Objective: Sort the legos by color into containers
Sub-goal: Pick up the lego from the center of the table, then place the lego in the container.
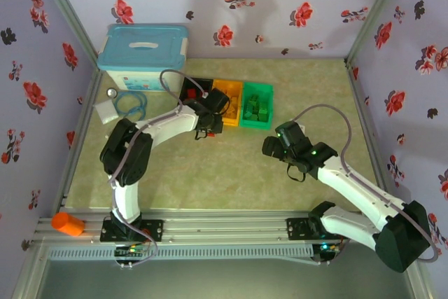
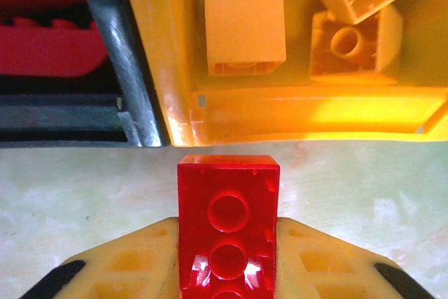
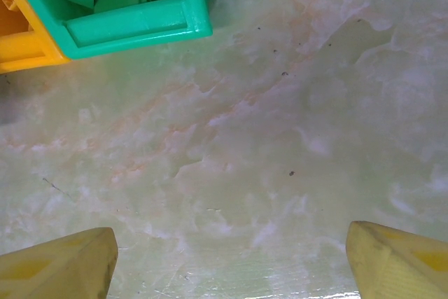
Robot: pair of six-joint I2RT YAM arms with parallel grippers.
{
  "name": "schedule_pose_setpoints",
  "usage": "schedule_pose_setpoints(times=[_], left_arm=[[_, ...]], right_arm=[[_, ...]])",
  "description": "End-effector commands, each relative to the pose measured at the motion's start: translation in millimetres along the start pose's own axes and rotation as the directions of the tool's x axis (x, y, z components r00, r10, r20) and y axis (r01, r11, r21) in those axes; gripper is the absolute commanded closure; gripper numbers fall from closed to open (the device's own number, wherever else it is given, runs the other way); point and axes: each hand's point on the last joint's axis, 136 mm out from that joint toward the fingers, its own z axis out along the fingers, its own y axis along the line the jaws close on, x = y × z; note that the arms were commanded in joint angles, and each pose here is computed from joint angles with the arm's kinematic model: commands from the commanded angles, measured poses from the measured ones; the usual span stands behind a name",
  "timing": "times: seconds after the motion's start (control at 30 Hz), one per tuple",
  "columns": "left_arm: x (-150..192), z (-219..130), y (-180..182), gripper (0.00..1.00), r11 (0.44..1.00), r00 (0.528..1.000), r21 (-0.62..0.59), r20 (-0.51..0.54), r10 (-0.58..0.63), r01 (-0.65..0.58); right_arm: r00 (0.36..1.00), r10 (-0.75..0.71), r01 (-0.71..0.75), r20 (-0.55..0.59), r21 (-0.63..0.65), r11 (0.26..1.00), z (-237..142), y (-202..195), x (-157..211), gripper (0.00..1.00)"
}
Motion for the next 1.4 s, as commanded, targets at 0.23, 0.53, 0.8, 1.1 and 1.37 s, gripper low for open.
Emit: schedule_pose_setpoints(times=[0.23,0.53,0.8,1.1,1.37], left_arm=[[-36.9,-35.5,34.0,0.83,0.999,0.996,-0.024,0.085,-0.028,0.031],[-78.1,-49.0,68.9,0.84,0.996,0.987,-0.046,0.148,-0.066,0.073],[-120.7,-47.5,83.0,0.83,0.996,0.98,-0.047,0.186,-0.072,0.082],[-150.9,-31.6,77.7,0.81,0.998,0.978,-0.019,0.202,-0.06,0.065],[-167.0,-46.4,69.2,0.32,0.999,0.969,0.022,0.244,-0.049,0.044]], right_arm=[[0.999,0.033,-0.034,0.021,0.025,0.999,-0.2,-7.5,-2.3,0.15],[0.999,0.046,-0.046,0.016,0.016,0.999,0.6,-8.8,1.7,0.15],[0.999,0.049,-0.049,0.018,0.013,0.999,-2.4,-10.1,2.4,0.15],[0.998,0.048,-0.049,0.028,0.017,0.999,-6.7,-12.8,1.6,0.15],[0.998,0.05,-0.051,0.041,0.014,0.999,-11.0,-15.3,1.1,0.14]])
